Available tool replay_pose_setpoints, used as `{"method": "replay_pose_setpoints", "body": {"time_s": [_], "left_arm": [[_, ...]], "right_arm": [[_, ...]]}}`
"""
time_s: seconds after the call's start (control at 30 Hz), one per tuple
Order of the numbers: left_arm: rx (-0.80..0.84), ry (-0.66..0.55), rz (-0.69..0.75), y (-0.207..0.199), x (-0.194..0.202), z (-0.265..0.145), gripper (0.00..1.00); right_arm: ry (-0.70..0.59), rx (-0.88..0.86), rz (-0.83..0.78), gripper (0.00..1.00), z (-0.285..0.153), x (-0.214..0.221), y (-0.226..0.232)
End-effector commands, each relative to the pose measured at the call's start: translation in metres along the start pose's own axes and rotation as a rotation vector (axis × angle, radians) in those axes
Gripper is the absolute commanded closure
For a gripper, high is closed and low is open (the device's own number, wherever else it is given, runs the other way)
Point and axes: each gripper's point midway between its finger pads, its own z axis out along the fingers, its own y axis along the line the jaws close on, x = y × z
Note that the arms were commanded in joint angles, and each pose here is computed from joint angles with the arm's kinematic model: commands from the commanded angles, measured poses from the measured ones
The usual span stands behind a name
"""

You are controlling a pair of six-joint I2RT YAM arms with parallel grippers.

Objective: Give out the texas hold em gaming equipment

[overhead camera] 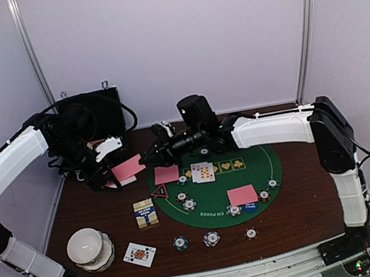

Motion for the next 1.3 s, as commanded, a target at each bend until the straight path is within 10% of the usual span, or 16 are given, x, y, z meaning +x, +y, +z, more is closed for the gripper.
{"method": "replay_pose_setpoints", "body": {"time_s": [0.0, 0.6, 1.03, 1.27], "left_arm": [[-0.043, -0.022, 0.017, 0.008, -0.006, -0.007, 1.0], [-0.047, -0.008, 0.014, 0.007, -0.001, -0.005, 1.0], [-0.047, -0.009, 0.011, 0.006, 0.0, -0.006, 1.0], [-0.049, -0.007, 0.009, 0.004, 0.003, -0.006, 1.0]], "right_arm": [[-0.034, -0.009, -0.063, 1.0, -0.044, -0.01, 0.023], [-0.067, 0.767, -0.248, 1.0, -0.208, -0.039, -0.103], [-0.011, 1.812, -1.191, 1.0, -0.242, -0.09, -0.129], [0.118, 1.943, -1.45, 1.0, -0.198, -0.093, -0.162]]}}
